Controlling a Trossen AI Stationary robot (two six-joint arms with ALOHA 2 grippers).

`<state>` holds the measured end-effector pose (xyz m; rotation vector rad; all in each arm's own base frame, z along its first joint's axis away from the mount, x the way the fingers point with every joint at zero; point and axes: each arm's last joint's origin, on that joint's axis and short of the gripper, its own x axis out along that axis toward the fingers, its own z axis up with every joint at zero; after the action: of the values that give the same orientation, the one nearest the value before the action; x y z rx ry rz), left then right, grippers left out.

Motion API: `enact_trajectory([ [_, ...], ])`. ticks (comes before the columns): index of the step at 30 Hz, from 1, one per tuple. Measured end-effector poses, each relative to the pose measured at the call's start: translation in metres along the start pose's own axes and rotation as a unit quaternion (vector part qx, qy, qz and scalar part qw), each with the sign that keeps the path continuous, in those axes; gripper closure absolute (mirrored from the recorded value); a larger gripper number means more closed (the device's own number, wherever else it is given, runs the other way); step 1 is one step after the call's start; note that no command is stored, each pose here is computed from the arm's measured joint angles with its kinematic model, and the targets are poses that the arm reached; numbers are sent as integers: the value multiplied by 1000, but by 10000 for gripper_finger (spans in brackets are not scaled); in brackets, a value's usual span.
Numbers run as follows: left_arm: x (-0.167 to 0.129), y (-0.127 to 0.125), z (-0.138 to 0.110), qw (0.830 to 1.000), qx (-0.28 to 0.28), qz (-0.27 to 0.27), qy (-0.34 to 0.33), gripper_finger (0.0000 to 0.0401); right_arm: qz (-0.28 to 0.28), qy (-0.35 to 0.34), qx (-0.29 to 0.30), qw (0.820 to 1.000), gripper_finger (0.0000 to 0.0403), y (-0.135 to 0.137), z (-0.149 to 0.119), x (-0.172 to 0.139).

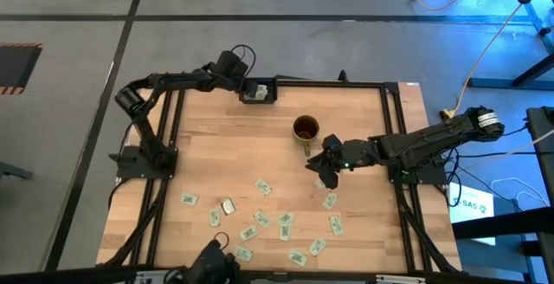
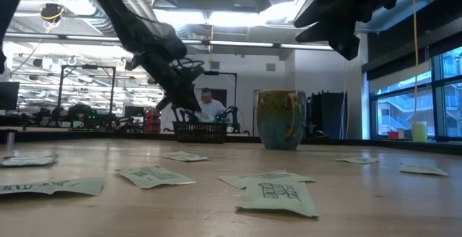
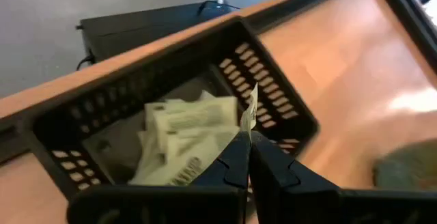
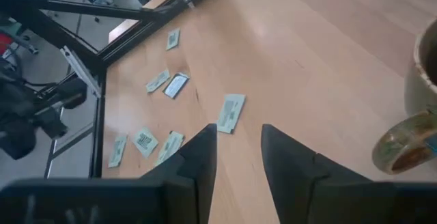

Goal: Pick and place Stevia / Truvia into bins
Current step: Put the stevia packet into the black container

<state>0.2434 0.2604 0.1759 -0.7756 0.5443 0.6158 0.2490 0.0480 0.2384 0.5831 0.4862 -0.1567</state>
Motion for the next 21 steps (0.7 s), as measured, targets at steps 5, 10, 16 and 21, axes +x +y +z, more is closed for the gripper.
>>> enact_trajectory([
  [5, 6, 4, 1, 1000, -2, 4, 5, 397, 0, 6, -3, 1000, 285, 1, -2, 0],
  [10, 6, 4, 1, 1000, 18, 4, 5, 380, -7, 14, -5, 1000, 285, 0, -4, 0],
  [16, 6, 6, 1, 1000, 17, 7, 3, 346, 6, 28, -3, 1000, 285, 0, -5, 0],
  [21, -5, -1, 8, 999, 31, -6, -18, 334, -4, 63, -14, 998, 288, -3, -11, -1],
])
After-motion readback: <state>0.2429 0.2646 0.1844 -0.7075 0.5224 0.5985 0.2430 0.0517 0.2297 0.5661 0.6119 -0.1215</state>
